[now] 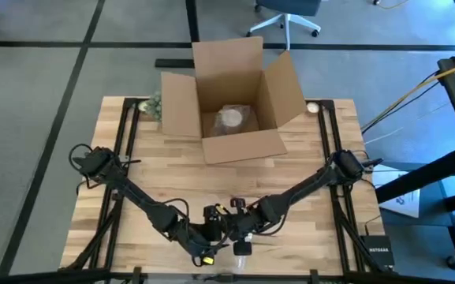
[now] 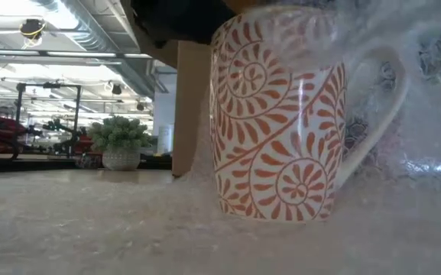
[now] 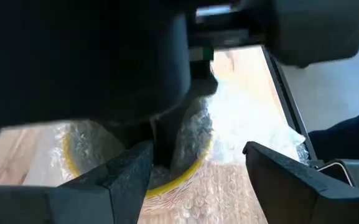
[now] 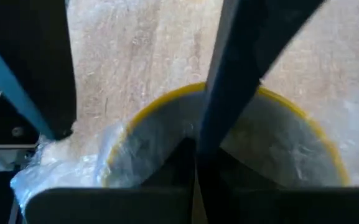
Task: Wrap mug
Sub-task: Wrap the orange mug with transparent bubble wrap
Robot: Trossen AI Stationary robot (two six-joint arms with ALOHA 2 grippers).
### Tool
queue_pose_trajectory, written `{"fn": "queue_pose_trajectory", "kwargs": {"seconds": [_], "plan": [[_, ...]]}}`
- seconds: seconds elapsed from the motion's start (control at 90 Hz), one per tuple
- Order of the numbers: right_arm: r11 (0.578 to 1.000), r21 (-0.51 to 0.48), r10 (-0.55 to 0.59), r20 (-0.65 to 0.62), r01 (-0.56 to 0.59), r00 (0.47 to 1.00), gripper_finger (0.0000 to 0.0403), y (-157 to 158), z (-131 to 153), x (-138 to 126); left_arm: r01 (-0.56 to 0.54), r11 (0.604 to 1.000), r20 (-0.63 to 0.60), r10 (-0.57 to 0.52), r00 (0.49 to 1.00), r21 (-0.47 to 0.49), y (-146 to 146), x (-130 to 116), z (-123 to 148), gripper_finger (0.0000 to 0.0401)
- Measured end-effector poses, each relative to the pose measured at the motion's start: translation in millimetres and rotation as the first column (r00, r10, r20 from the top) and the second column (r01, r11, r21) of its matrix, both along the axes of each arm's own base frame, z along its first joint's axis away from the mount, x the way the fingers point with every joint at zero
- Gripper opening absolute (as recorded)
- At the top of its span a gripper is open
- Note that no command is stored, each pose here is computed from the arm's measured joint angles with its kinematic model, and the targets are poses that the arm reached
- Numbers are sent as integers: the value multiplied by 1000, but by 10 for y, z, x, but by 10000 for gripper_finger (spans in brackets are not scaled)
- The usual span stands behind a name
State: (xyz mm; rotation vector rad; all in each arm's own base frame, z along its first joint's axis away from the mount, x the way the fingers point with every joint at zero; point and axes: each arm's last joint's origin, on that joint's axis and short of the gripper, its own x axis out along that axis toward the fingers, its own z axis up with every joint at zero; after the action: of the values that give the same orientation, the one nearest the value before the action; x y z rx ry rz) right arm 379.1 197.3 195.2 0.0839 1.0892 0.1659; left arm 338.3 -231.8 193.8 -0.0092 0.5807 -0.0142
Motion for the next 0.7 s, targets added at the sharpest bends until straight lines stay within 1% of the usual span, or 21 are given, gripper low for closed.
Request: {"fn": "queue_pose_trajectory", "kwargs": {"seconds": [0.1,0.222,0.322,0.456,0.556,0.622,0.7], "plan": [[1000,-18,-6,10,6,1000,3,-11,196,-11,0,1000,0,0,1000,1,0,-1,-1,239],[998,-64,-25,22,26,999,3,-51,437,-55,-2,1000,2,2,1000,0,0,0,0,239],[993,-114,-40,0,40,999,3,-94,589,-113,-2,1000,3,2,1000,-1,0,1,1,239],[990,-134,-50,-23,46,999,3,-111,770,-235,-2,1000,4,2,1000,-5,-3,1,4,239],[989,-135,-54,-2,54,999,3,-45,801,-317,1,1000,7,-1,1000,-5,-12,6,17,239],[985,-165,-51,-5,49,999,3,18,730,-375,1,1000,7,-1,1000,-5,-14,5,17,239],[975,-212,-72,-14,68,997,3,53,601,-438,4,1000,6,-4,1000,-10,-15,4,20,239]]}}
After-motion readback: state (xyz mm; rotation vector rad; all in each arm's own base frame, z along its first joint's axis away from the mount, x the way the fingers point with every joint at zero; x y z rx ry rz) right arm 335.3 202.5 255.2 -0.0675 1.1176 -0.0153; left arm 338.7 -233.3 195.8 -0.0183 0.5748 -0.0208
